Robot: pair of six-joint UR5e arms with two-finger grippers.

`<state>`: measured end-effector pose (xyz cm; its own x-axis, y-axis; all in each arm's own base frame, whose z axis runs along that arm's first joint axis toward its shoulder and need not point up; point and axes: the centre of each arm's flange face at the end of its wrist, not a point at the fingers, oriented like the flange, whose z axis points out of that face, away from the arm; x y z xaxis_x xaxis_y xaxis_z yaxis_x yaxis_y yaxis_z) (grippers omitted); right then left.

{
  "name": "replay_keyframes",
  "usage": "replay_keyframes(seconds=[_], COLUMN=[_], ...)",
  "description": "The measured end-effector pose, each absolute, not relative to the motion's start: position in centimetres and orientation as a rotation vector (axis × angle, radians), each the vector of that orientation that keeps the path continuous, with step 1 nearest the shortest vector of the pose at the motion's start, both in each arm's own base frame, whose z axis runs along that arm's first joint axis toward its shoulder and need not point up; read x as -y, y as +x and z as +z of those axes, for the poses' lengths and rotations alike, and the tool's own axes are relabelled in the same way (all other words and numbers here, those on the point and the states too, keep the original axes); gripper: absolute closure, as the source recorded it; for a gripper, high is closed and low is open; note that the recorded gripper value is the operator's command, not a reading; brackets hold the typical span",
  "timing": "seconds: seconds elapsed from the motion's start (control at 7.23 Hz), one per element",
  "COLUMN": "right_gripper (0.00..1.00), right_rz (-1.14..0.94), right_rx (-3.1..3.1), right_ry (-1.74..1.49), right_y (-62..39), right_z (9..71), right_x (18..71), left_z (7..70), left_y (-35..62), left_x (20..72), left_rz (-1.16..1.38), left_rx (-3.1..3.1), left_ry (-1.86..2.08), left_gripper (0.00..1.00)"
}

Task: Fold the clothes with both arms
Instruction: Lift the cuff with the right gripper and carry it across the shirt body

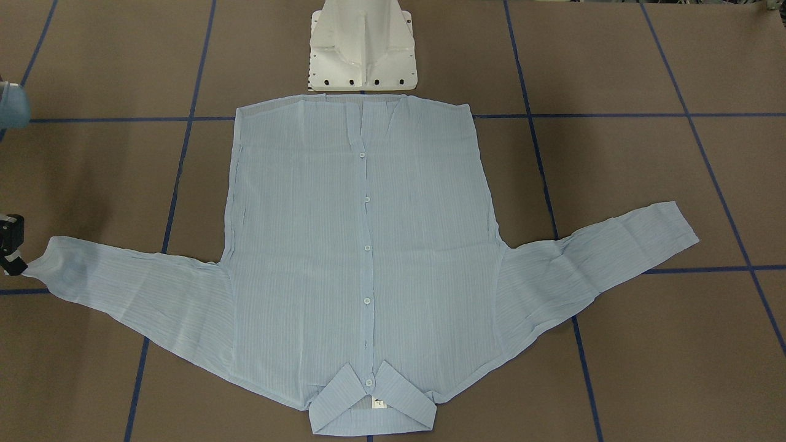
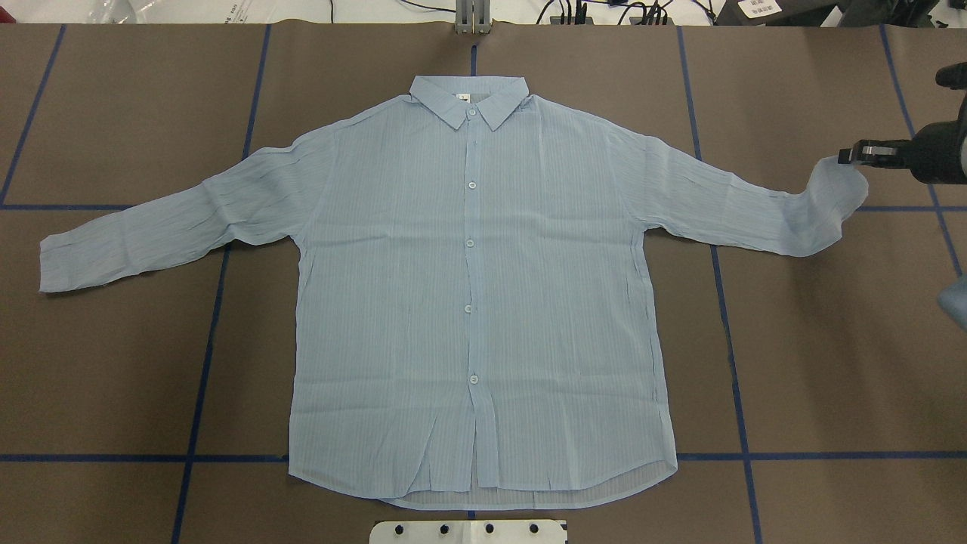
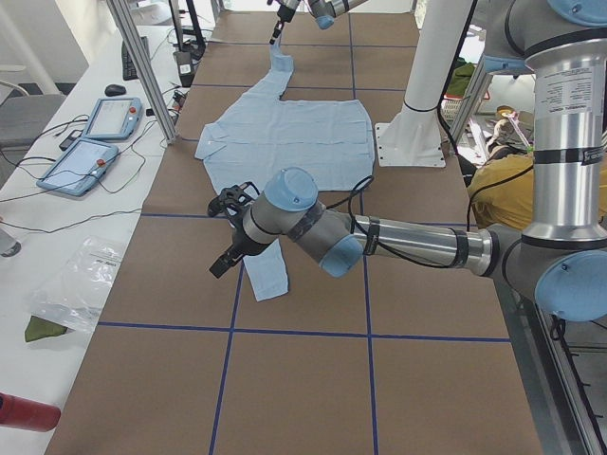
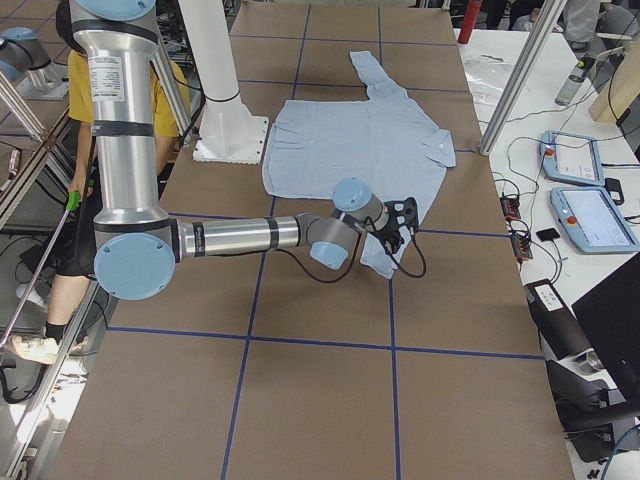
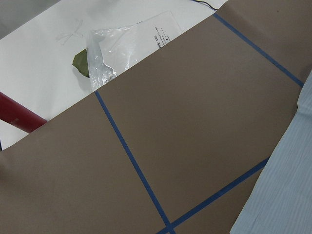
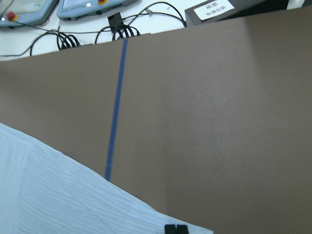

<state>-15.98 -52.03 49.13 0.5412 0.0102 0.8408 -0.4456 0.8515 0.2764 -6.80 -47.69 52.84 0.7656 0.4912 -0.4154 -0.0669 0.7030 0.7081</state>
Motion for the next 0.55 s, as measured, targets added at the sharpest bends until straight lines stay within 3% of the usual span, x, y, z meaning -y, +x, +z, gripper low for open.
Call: replay_keyframes(seconds=[0.28, 0.55], right_gripper=[1.00, 1.00], right_rz=[0.378, 0.526], right_rx=[0.952, 0.907], right_ry=[0.479, 0.475], right_y=[-18.3, -27.2], right_z=[37.5, 26.9], right_x=[52.5, 53.2], left_z=[52.8, 52.8], left_y=[-6.8, -6.8], left_x=[47.7, 47.7], left_rz=[0.334, 0.333], left_rx=[-0.633, -0.633], left_ry=[0.734, 0.733], left_gripper=[0.00, 0.00])
